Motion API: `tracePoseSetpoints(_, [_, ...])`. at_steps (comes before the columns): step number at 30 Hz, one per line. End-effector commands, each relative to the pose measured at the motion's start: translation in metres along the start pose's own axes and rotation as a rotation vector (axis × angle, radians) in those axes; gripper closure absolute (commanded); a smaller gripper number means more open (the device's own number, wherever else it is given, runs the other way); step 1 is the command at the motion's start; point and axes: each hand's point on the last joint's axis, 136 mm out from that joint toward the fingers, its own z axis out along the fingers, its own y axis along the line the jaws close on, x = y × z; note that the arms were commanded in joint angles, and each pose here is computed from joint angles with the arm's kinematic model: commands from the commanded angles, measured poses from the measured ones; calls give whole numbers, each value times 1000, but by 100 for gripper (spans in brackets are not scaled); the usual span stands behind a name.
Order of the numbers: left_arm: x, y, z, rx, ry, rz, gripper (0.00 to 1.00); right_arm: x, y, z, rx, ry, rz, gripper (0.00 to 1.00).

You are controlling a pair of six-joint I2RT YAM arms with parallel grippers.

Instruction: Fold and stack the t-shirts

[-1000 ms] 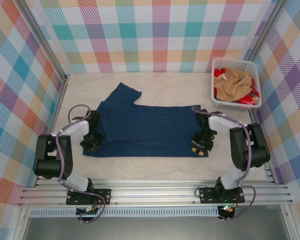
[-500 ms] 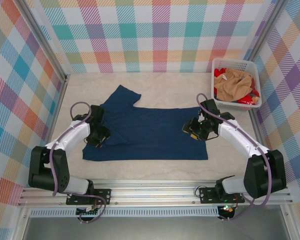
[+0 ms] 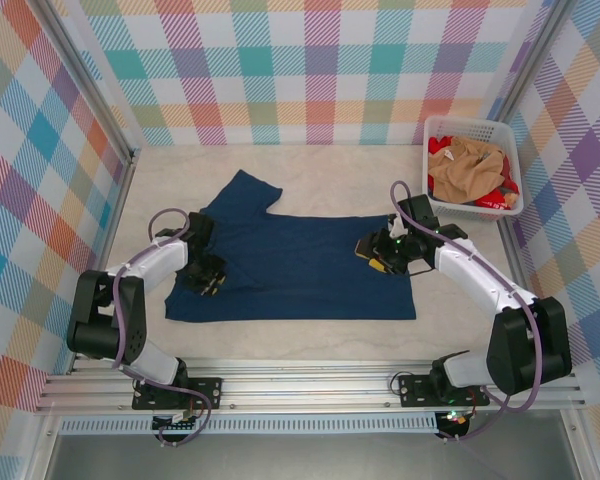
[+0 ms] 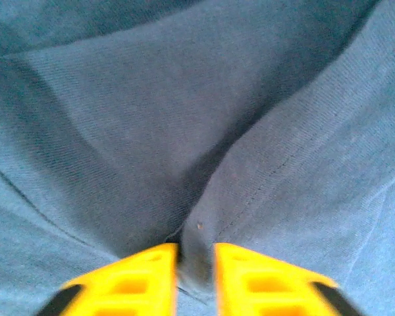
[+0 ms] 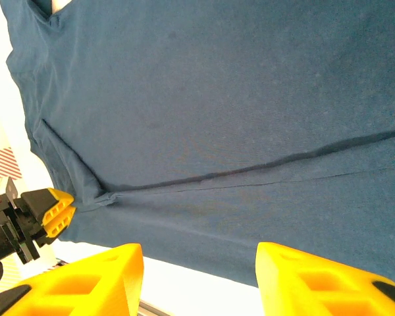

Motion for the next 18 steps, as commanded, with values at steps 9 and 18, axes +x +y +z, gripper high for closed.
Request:
tracePoseSetpoints(9, [-3, -51, -16, 58, -46, 138, 100, 0, 5, 1, -5, 13, -10, 52])
tracePoseSetpoints(18, [5, -103, -7, 14, -33, 359, 100, -3, 5, 3, 7, 20, -7, 53])
